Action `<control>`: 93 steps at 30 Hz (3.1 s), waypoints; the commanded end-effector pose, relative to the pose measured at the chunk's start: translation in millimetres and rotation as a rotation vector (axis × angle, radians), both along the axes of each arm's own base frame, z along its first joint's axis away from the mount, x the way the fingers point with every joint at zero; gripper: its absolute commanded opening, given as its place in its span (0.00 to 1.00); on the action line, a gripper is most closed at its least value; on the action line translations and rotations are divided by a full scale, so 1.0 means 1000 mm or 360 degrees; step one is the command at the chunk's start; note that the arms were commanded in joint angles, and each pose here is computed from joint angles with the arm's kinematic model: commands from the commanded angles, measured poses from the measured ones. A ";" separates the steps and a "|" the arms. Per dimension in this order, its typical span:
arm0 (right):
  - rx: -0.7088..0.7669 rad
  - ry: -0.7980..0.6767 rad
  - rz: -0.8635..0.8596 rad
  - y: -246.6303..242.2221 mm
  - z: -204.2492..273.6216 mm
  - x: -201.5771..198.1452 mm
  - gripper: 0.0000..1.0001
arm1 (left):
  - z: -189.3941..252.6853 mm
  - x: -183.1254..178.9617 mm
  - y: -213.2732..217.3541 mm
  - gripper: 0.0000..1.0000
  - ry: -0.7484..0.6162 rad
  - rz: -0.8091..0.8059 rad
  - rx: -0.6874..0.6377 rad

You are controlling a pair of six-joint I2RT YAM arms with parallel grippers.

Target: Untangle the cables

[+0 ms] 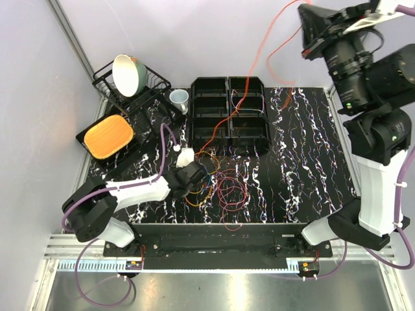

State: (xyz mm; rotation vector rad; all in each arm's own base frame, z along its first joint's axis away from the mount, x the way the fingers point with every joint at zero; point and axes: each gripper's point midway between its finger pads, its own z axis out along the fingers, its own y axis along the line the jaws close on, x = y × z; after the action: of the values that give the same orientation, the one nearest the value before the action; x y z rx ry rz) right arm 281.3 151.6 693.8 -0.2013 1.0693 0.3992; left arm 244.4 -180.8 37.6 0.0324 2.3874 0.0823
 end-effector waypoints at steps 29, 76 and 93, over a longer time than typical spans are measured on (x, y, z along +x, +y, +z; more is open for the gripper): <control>0.0058 0.0105 0.0071 0.010 -0.029 0.005 0.00 | 0.167 0.001 -0.069 0.90 -0.0421 -0.0612 -0.0474; 0.0130 0.0321 0.0051 -0.001 -0.078 -0.002 0.00 | 0.308 0.025 -0.197 0.00 -0.0836 -0.1134 -0.0939; 0.0256 0.0457 -0.0205 0.003 -0.141 0.058 0.00 | 0.439 0.062 -0.209 0.00 -0.1290 -0.1198 -0.1105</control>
State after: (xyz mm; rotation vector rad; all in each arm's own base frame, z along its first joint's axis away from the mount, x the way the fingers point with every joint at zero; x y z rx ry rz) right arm 334.5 165.7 518.8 -0.0343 1.4466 0.4034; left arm 293.5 -374.0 455.4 0.4329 1.4437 -0.8693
